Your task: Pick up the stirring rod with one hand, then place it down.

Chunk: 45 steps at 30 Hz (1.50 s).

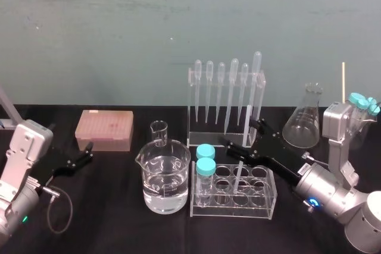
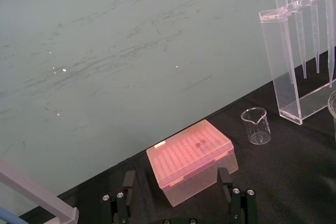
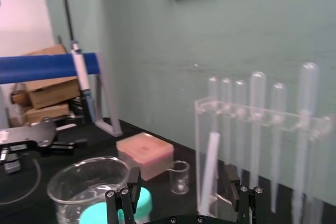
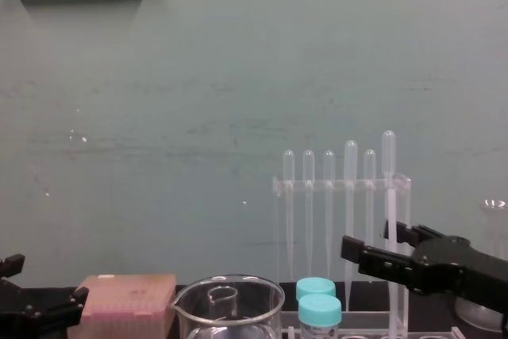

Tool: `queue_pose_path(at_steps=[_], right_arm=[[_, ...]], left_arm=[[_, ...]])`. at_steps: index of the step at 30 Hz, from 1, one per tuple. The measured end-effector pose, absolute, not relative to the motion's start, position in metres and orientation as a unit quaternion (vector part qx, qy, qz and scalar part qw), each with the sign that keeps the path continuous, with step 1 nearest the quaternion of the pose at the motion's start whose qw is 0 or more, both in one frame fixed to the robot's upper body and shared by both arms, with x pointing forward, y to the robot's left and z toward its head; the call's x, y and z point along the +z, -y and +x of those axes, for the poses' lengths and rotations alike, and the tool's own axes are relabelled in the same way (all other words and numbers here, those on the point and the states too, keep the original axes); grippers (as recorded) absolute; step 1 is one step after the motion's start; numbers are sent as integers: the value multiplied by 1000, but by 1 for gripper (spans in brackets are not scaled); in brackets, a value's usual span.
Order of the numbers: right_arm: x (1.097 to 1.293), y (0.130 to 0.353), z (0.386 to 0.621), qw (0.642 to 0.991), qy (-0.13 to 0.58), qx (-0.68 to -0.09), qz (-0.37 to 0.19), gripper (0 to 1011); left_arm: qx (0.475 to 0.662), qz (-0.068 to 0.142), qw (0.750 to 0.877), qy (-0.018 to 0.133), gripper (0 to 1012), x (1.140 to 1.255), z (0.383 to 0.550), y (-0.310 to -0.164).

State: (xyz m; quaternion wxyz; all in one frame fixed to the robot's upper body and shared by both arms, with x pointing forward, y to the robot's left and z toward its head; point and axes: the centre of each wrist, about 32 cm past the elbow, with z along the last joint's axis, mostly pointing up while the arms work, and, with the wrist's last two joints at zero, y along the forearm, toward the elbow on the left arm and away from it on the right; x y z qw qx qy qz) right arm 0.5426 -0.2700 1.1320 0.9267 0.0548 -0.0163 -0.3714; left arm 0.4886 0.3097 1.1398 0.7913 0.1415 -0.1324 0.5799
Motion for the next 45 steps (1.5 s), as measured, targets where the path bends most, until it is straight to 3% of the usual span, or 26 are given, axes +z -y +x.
queue_pose_path(at_steps=[17,30,37,45], right_arm=[[1133,286,509,906,-18,-421,35,1004],[1158,294,476,868,-84,-489,5,1004],[1174,316,460,857,-120,-501,-5,1004],[1181,341,457,831,-116,-543,-37,1004]], left_arm=[[580,141,791,132,1000,1140,489,-310],[580,141,791,132,1000,1140,489,-310],[580,141,791,132,1000,1140,489,-310],[580,141,791,132,1000,1140,489,-310]])
